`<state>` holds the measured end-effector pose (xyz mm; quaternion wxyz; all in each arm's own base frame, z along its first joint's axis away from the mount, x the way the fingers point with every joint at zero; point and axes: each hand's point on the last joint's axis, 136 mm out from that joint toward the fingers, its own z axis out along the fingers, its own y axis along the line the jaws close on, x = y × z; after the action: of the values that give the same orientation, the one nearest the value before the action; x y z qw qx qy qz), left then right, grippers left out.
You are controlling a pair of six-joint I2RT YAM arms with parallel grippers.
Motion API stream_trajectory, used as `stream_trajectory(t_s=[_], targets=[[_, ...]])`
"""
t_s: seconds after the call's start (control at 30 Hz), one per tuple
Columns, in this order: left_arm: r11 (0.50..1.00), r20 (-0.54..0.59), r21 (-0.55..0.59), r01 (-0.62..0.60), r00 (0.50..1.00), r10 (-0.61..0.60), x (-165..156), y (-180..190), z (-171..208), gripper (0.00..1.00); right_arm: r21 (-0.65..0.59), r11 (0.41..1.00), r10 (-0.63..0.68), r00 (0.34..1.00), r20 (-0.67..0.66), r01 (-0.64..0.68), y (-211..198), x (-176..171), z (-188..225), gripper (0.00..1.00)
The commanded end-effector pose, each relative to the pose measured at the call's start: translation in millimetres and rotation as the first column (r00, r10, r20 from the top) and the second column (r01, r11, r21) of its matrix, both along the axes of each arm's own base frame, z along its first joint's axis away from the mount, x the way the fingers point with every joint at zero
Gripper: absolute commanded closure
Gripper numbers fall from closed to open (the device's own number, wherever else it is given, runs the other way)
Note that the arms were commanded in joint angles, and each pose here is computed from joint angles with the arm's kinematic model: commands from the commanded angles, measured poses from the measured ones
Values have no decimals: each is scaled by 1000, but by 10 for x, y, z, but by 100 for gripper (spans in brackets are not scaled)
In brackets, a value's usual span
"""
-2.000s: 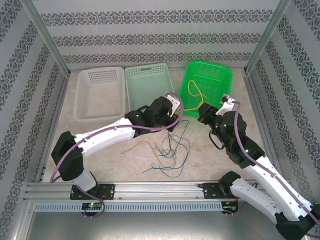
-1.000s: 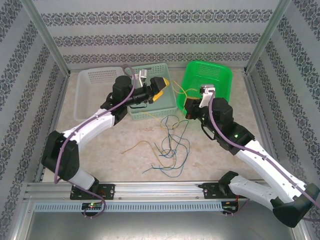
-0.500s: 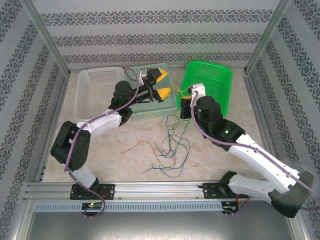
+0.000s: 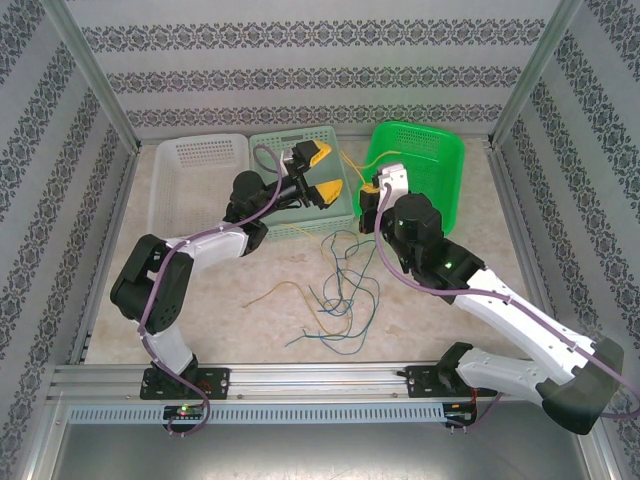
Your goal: Untangle the cables
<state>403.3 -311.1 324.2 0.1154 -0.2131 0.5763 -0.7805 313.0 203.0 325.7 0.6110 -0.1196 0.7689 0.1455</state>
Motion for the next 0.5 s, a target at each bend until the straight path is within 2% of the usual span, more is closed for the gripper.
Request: stream_trajectory(t_s=[0.0,0.3,0.47], targets=[[998,68,-63,3,998,1,-49,3,211,0,55,997,52,998,44,-55,116,-57,109,100],[993,62,-113,13,998,-6,27,-56,233,0,91,988,119,991,57,-124,214,-157,56,100],[990,68,-138,13,998,-3,41,-44,274,1,62,985,156,987,38,-158,259,-197,-25,100]])
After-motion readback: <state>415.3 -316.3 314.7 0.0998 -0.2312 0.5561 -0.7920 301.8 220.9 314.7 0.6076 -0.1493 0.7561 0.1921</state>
